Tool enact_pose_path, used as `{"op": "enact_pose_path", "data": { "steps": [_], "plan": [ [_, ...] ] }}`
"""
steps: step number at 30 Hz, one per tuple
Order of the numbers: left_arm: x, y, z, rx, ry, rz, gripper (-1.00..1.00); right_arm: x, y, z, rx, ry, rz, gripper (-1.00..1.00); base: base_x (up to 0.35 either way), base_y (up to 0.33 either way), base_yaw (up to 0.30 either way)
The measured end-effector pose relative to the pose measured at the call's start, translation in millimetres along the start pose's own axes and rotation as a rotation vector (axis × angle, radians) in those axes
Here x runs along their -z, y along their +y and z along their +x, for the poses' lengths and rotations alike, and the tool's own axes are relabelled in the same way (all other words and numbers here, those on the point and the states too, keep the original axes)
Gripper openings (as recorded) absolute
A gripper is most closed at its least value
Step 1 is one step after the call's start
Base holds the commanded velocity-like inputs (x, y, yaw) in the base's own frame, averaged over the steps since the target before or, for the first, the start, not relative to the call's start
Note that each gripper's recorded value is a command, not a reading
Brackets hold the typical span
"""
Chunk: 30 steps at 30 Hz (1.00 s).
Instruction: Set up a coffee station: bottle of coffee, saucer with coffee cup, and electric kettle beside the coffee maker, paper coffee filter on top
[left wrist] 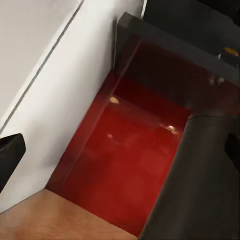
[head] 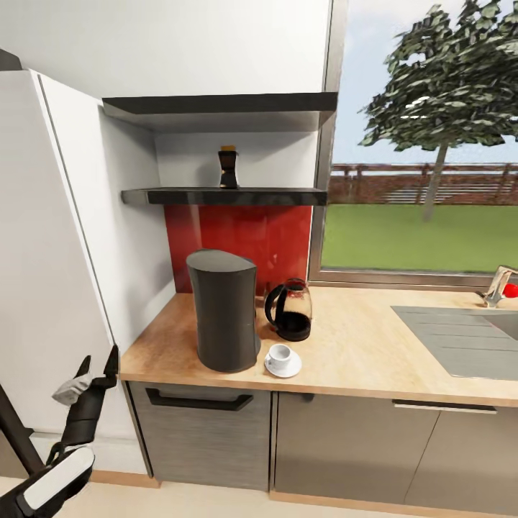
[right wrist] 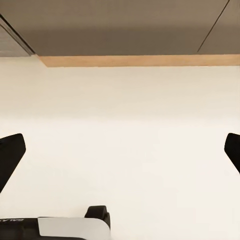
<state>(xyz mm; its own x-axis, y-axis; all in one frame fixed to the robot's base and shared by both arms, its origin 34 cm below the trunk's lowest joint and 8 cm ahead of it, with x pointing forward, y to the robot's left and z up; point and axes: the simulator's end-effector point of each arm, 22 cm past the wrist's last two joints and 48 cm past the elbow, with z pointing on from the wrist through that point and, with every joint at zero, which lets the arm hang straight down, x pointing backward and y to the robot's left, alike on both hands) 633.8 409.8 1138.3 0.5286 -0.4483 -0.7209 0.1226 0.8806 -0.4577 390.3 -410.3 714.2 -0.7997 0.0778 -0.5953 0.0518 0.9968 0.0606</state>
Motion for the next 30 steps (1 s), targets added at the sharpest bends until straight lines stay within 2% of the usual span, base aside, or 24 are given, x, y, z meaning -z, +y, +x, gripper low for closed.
{"op": "enact_pose_path", "data": {
  "steps": [3,6,7,9,10,11,13,14,15,17,19,21,25,27,28,30],
  "plan": [
    [-22.0,-26.3,-32.5,0.071,-0.088,0.045,1.0,-0.1,0.3,0.0,-0.001,0.0,0.0,1.0,0.0,0.0,0.0],
    [-31.3,-57.2,-44.7,0.134,-0.119,0.101,1.0,-0.2,0.9,0.1,-0.001,0.0,-0.001,1.0,0.0,0.0,0.0],
    [-35.0,-73.5,-44.2,0.172,-0.106,0.132,1.0,-0.2,0.9,0.1,-0.001,0.0,-0.001,1.0,0.0,0.0,0.0],
    [-44.6,-100.6,-34.0,0.246,-0.029,0.169,1.0,-0.3,1.0,0.1,-0.001,0.0,-0.001,1.0,0.0,0.0,0.0],
    [-46.9,-104.2,-32.4,0.254,-0.016,0.171,1.0,-0.3,1.0,0.1,-0.001,0.0,-0.001,1.0,0.0,0.0,0.0],
    [-55.3,-120.7,-26.6,0.251,0.027,0.184,1.0,-0.3,1.1,0.1,-0.001,0.0,-0.002,1.0,0.0,0.0,0.0],
    [-63.1,-139.0,-19.0,0.226,0.067,0.19,1.0,-0.3,1.2,0.1,-0.001,0.0,-0.002,1.0,0.0,0.0,0.0],
    [-66.8,-148.8,-14.8,0.206,0.088,0.193,1.0,-0.3,1.1,0.1,-0.001,0.0,-0.002,1.0,0.0,0.0,0.0],
    [-73.2,-170.6,-6.5,0.167,0.13,0.202,1.0,-0.2,0.7,0.1,-0.001,0.0,-0.001,1.0,0.0,0.0,0.0],
    [-80.2,-198.0,1.4,0.134,0.185,0.216,1.0,-0.1,0.2,0.0,-0.001,0.0,0.0,1.0,0.0,0.0,0.0],
    [-85.2,-218.9,6.6,0.137,0.237,0.22,1.0,0.0,0.2,0.1,0.0,0.0,-0.001,1.0,0.0,0.0,0.0],
    [-88.0,-232.2,11.6,0.163,0.292,0.215,1.0,0.0,0.2,0.1,0.0,0.0,-0.001,1.0,0.0,0.0,0.0],
    [-102.7,-241.7,10.5,0.179,0.345,0.2,1.0,-0.1,0.3,0.1,0.0,0.001,-0.001,1.0,0.0,0.0,0.0],
    [-112.2,-235.8,9.0,0.17,0.353,0.153,1.0,-0.1,0.3,0.1,0.0,0.001,-0.001,1.0,0.0,0.0,0.0],
    [-123.4,-230.0,4.9,0.159,0.356,0.101,1.0,-0.1,0.3,0.1,0.0,0.0,-0.001,1.0,0.0,0.0,0.0],
    [-134.6,-231.5,1.2,0.143,0.376,0.074,1.0,0.0,0.2,0.1,0.0,0.0,-0.001,1.0,0.0,0.0,0.0]
  ]
}}
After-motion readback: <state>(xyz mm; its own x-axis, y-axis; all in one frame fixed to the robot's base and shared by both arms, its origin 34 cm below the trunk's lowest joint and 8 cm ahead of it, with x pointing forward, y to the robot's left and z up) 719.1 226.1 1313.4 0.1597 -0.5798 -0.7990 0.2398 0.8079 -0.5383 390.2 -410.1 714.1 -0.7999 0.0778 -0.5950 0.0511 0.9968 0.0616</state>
